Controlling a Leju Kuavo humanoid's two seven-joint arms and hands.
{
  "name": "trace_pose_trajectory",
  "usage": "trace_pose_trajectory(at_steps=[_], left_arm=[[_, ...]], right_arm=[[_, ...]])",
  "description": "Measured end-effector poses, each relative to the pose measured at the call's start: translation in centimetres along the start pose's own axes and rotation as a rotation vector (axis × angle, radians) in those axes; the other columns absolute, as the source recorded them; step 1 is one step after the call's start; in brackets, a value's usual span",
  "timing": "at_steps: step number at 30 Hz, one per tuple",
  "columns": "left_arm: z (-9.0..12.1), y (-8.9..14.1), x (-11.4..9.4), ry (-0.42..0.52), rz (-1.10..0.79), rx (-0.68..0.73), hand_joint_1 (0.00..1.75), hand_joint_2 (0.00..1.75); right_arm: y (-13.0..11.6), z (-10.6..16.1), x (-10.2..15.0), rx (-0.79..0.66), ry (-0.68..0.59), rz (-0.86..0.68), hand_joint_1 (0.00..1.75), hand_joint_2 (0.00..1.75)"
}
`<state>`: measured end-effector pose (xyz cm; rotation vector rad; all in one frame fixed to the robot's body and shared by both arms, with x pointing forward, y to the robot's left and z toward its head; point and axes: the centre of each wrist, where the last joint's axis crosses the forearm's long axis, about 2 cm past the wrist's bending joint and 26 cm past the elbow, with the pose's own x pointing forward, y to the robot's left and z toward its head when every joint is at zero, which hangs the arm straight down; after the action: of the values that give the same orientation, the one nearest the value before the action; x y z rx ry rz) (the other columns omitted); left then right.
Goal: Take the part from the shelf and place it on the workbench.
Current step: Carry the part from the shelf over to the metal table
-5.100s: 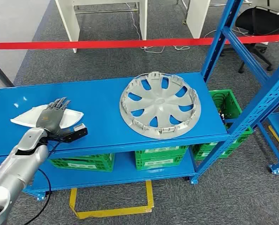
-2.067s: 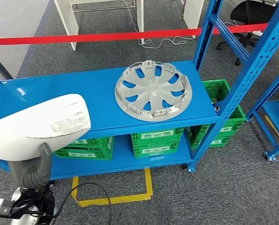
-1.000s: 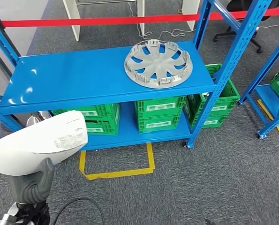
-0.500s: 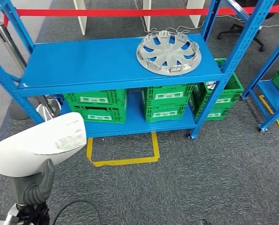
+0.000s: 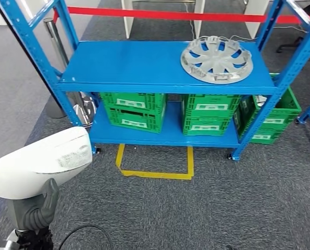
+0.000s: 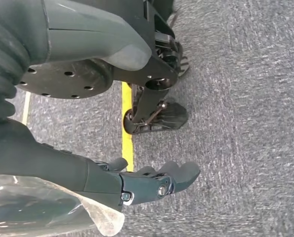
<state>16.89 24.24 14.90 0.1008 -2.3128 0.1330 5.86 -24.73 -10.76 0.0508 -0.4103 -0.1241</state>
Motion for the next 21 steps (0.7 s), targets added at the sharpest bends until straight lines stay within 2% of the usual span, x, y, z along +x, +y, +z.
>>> trace_pose_trajectory(at_steps=[21], left_arm=[[-0.86, -0.42, -0.07, -0.025, 0.009, -0.011, 1.75, 1.75]], right_arm=[[-0.04, 0.28, -0.97, -0.009, 0.012, 0.019, 0.0, 1.75]])
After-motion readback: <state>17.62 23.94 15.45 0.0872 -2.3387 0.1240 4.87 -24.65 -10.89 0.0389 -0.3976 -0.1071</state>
